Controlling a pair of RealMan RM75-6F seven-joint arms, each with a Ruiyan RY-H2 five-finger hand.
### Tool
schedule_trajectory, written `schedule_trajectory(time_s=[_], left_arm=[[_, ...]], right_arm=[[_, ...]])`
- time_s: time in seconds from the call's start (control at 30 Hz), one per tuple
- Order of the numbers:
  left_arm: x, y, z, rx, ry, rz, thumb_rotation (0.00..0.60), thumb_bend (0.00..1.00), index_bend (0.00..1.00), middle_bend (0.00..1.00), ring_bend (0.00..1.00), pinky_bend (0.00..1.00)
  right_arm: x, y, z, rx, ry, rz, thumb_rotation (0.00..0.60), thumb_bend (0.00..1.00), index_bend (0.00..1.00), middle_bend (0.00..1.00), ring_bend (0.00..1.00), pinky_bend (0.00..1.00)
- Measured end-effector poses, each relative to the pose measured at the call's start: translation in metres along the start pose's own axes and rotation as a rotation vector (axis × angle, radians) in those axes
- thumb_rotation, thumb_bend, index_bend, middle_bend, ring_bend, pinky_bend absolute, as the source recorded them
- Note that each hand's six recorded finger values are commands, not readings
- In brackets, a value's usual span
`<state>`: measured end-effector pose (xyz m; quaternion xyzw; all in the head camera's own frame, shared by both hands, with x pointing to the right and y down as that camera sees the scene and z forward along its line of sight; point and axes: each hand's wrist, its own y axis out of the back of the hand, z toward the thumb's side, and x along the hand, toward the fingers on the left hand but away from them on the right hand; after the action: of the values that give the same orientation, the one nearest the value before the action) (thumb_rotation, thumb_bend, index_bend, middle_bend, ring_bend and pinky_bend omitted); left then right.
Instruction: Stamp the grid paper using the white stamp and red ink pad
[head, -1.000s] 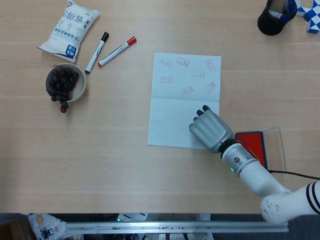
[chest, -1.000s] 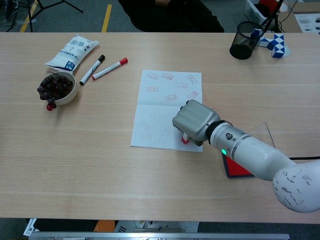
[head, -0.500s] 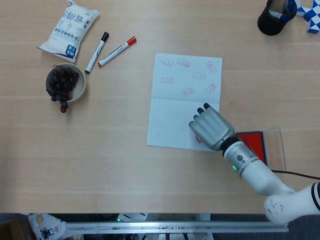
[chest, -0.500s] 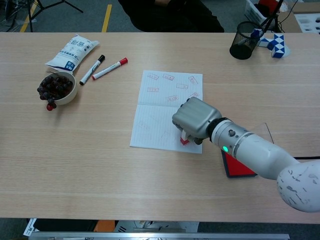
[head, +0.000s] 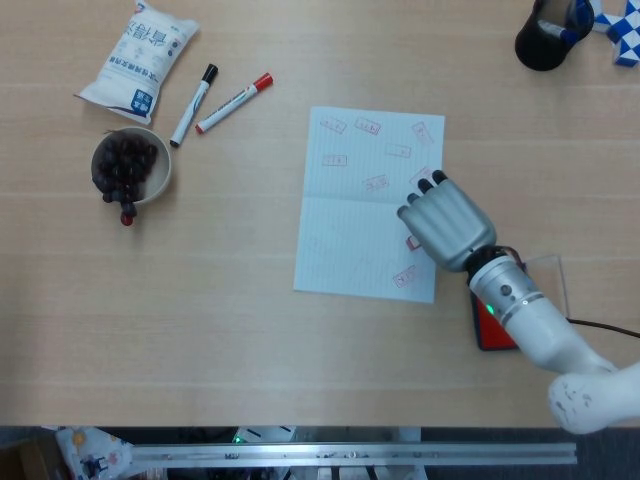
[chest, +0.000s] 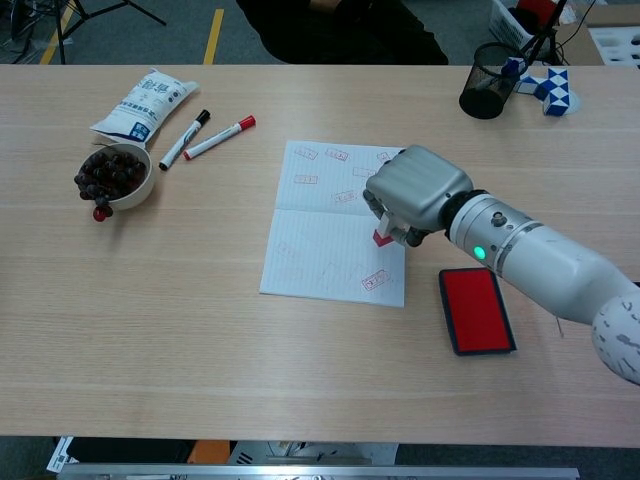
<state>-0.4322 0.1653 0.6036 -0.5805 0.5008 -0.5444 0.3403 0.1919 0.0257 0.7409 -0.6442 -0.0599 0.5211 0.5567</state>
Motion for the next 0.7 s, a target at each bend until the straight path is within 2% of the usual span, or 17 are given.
schedule_trajectory(time_s=[0.27,0.7], left_arm=[[0.000,0.005,-0.004,-0.006,0.012,0.012,0.600,0.17,0.15,0.11,0.16,0.10],[0.000,0.005,-0.003,-0.003,0.011,0.009,0.600,0.17,0.14,0.11,0.16,0.10]], right_arm=[[-0.008,-0.012,0.000,0.017,-0.007,0.016,0.600,0.37,0.67,0.50,0.31,0.29],[-0.018,-0.016,0.004,0.037,-0.011,0.018,0.600,0.37,0.67,0.50,0.32,0.29]])
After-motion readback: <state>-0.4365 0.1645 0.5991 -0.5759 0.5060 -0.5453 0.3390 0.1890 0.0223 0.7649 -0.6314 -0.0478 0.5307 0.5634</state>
